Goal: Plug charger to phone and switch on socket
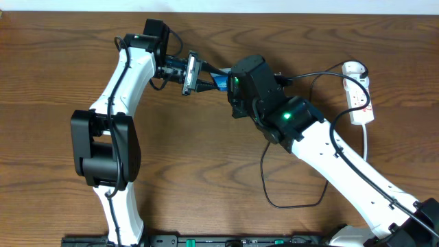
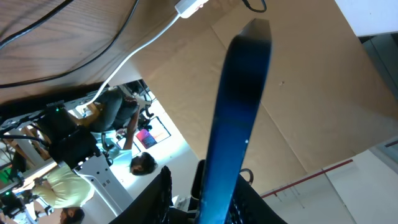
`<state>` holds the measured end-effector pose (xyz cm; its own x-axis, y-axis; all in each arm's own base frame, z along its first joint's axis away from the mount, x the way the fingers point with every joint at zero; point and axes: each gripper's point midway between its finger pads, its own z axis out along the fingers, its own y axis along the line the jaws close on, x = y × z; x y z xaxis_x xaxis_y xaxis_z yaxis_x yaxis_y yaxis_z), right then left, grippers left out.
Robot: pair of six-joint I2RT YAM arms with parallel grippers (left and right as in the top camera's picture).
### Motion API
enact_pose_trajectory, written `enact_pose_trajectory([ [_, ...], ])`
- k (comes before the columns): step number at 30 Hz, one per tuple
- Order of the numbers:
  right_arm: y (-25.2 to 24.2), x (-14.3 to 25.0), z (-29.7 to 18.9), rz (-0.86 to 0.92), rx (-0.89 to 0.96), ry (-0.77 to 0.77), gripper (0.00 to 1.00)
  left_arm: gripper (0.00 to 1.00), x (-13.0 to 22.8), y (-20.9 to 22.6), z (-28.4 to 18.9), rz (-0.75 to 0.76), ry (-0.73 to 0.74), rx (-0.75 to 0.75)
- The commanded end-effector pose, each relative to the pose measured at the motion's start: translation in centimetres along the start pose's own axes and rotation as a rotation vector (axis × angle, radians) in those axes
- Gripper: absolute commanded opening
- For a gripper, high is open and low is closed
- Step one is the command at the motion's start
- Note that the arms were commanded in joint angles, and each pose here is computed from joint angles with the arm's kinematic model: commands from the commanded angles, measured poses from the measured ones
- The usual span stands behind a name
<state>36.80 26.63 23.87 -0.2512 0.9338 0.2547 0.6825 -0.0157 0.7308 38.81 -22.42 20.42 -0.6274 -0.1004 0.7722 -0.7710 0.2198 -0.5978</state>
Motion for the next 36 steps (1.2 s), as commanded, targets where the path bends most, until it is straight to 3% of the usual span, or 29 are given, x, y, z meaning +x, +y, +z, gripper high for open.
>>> enact_pose_trajectory([
  [1, 0.7, 1.2, -0.3, 0.005, -0.025, 0.025, 0.01, 0.29, 1.5, -0.5, -0.2, 0.026, -0.003, 0.004],
  [9, 0.4, 1.1, 0.3, 0.002, -0.015, 0.016, 0.02, 0.29, 1.5, -0.5, -0.2, 0.026, -0.004, 0.004],
  [15, 0.6, 1.2, 0.3, 0.004, -0.024, 0.021, 0.02, 0.08, 1.4, -0.5, -0.2, 0.027, -0.004, 0.003],
  [20, 1.0, 1.4, 0.3, 0.007, -0.040, 0.030, 0.02, 0.08, 1.4, -0.5, -0.2, 0.027, -0.004, 0.003],
  [26, 1.1, 1.6, 0.3, -0.034, -0.046, 0.032, 0.47, 0.07, 1.4, -0.5, -0.2, 0.029, -0.005, 0.003],
  [32, 1.9, 0.5, 0.0, -0.137, -0.081, -0.029, 0.57, 0.07, 1.0, -1.0, -0.2, 0.096, -0.019, 0.010],
  [36, 3.2, -0.5, -1.2, -0.269, -0.114, -0.052, 0.74, 0.07, 0.4, -1.5, -0.3, 0.191, -0.048, 0.009],
])
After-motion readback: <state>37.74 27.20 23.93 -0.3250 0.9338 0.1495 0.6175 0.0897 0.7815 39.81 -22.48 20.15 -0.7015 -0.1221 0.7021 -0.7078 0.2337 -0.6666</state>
